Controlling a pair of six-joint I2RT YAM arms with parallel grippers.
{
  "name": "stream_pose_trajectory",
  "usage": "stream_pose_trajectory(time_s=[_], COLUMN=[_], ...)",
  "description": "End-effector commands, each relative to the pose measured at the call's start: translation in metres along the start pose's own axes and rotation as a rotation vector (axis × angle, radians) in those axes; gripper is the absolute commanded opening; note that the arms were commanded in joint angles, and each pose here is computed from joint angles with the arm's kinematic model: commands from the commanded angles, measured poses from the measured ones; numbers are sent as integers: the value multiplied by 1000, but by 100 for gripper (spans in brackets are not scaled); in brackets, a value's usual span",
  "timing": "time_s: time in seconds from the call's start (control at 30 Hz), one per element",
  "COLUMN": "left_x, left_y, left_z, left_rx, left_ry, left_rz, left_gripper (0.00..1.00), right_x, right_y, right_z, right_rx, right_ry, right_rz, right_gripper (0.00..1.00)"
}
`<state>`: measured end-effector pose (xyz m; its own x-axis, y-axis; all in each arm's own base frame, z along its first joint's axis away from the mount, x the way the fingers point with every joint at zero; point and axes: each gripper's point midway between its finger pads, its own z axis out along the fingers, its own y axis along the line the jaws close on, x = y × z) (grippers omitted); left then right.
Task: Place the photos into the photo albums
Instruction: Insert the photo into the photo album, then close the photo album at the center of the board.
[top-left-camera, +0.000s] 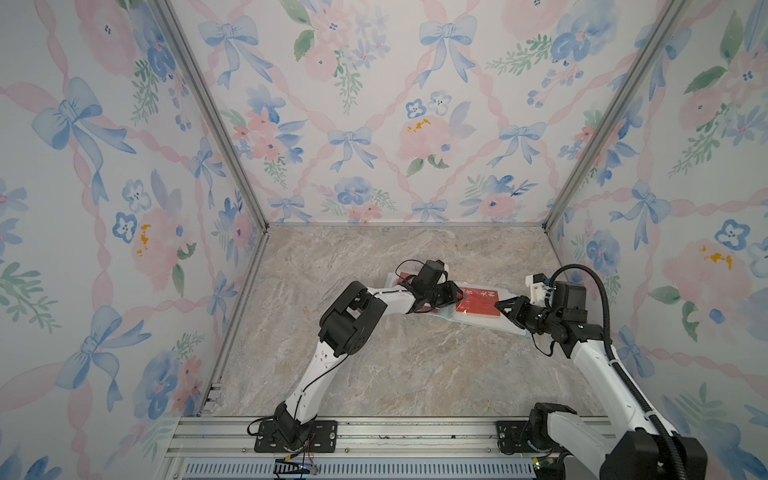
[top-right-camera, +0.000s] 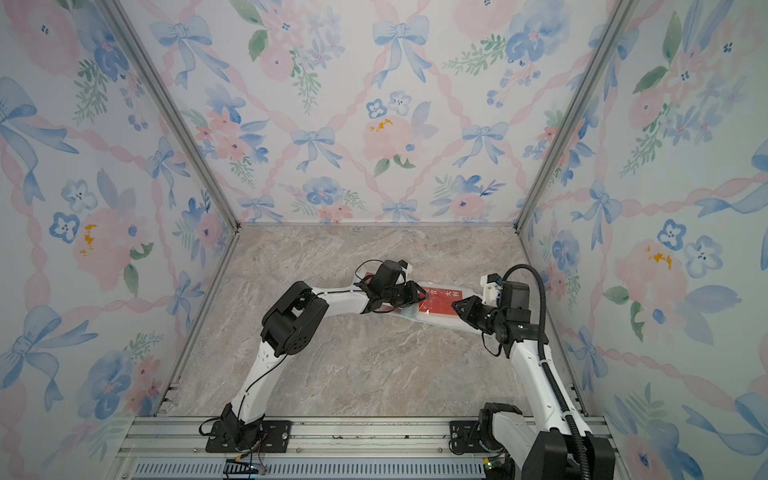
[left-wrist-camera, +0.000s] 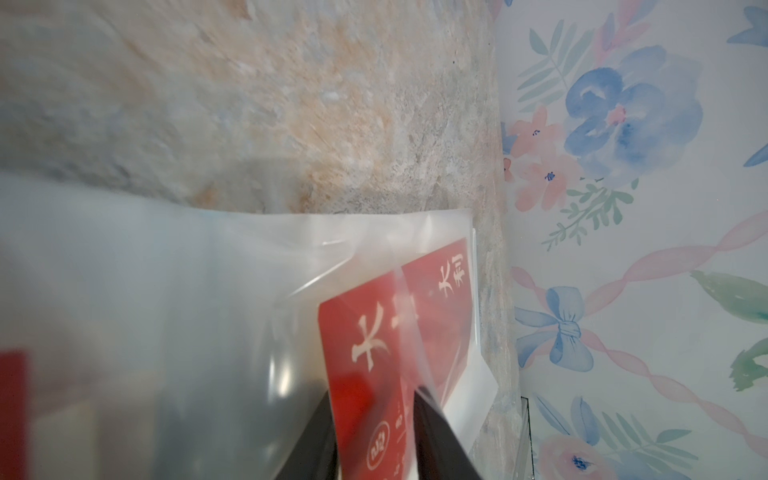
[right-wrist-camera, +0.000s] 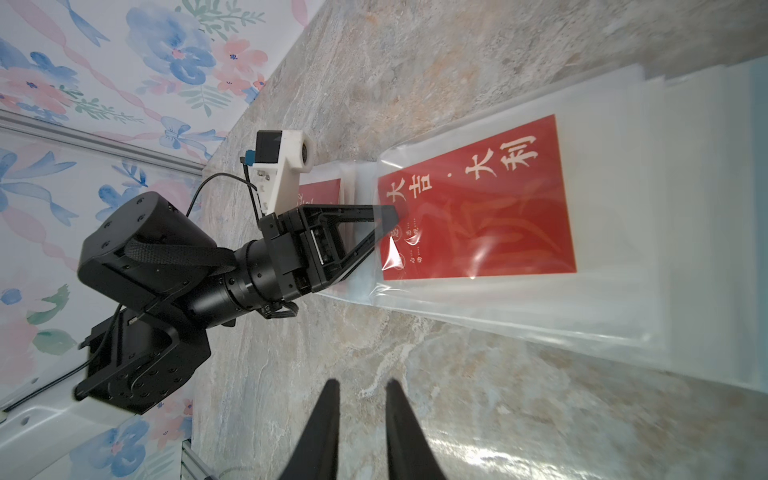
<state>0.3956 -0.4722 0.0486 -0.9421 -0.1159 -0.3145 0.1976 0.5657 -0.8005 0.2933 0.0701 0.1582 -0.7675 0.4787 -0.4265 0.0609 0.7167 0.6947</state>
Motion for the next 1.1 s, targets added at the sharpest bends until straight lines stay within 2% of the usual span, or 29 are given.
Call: stream_pose_trajectory(time_s=[0.0,0.53,0.67,0.8,1.07], left_x=[8,-2,-10,-20,-34], left_y=[7,-24,-34,-29,12], left_z=[-10,-47,-63,-86,-143], left_rx=[-69,-59,-57,-76,-164], left_ry=[8,-33,-61,-99,-182], left_rz=[1,37,56,60,32], left_gripper=[34,37,37,37,38], right_x=[1,0,0,4,7], right_y=[4,-4,9,27,32], right_z=[-3,14,38,70,142], right_rx=[-18,0,20,77,173], right_ry=[7,27,84,165,286], right_rz=[-3,9,-48,-150,-245], right_gripper=[21,22,22,22,21])
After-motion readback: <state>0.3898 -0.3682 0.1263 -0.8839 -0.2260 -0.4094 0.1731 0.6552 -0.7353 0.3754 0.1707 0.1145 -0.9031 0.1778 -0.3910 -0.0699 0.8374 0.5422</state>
